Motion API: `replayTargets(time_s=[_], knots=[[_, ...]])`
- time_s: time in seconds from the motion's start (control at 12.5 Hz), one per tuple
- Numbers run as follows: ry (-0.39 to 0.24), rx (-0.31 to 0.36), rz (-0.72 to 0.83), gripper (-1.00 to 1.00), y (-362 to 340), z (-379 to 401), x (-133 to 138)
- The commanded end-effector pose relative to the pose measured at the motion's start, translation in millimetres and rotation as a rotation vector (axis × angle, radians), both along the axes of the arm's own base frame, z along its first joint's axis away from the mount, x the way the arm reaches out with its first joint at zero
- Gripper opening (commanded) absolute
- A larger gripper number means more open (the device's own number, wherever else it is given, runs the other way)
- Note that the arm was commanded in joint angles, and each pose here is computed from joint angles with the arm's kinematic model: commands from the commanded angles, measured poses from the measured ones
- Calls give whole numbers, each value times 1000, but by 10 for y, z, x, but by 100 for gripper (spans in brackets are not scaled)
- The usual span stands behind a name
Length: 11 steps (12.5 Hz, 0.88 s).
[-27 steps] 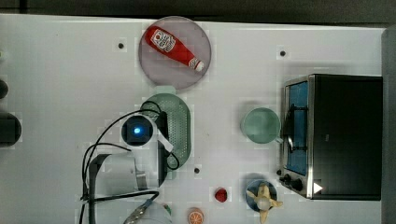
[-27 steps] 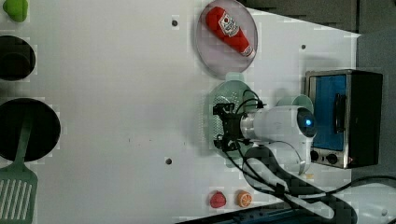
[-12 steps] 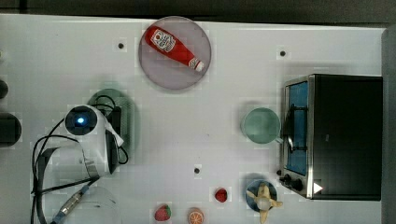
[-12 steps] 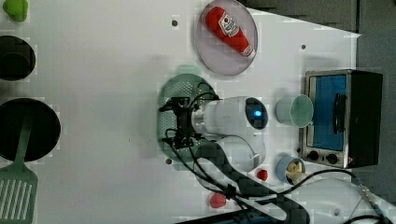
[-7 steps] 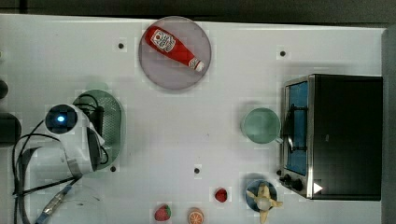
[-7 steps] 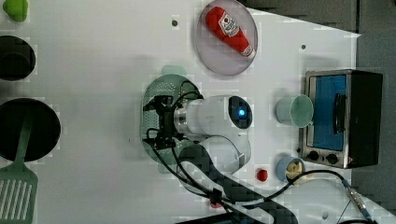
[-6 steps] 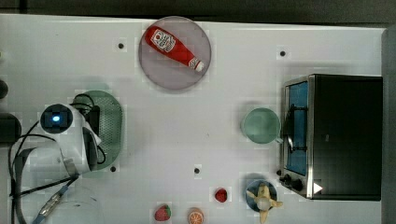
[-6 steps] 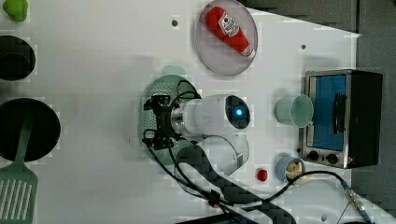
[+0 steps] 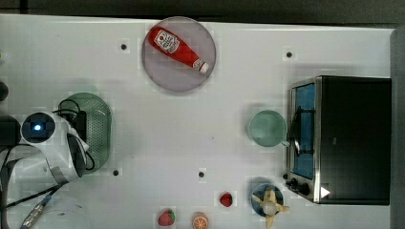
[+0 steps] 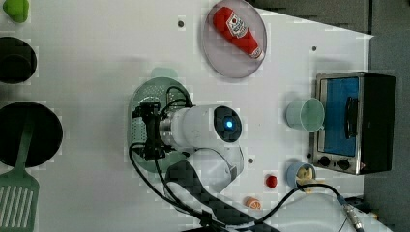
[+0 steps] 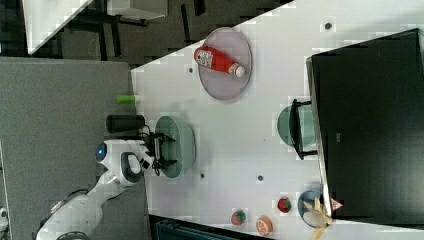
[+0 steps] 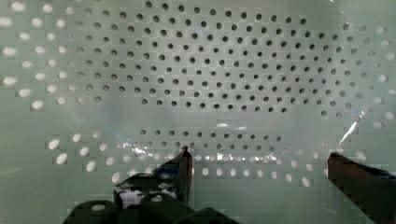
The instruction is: Drag strainer right to left.
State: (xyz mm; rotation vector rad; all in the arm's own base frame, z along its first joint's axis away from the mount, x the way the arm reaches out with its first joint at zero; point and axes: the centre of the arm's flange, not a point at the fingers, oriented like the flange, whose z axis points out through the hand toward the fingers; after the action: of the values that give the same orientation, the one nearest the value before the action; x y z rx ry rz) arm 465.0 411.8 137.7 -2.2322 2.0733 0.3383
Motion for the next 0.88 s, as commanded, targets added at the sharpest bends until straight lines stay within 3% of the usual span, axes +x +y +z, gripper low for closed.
replayTargets(time_s=[0.08, 0.4, 0.64, 0.88], knots=[[-19, 35, -30, 100, 149, 298, 57], [-93, 30, 149, 100, -363, 1275, 359], [-166, 23, 305, 100, -1265, 2307, 728], [-264, -75, 529, 100, -2490, 3199, 916]])
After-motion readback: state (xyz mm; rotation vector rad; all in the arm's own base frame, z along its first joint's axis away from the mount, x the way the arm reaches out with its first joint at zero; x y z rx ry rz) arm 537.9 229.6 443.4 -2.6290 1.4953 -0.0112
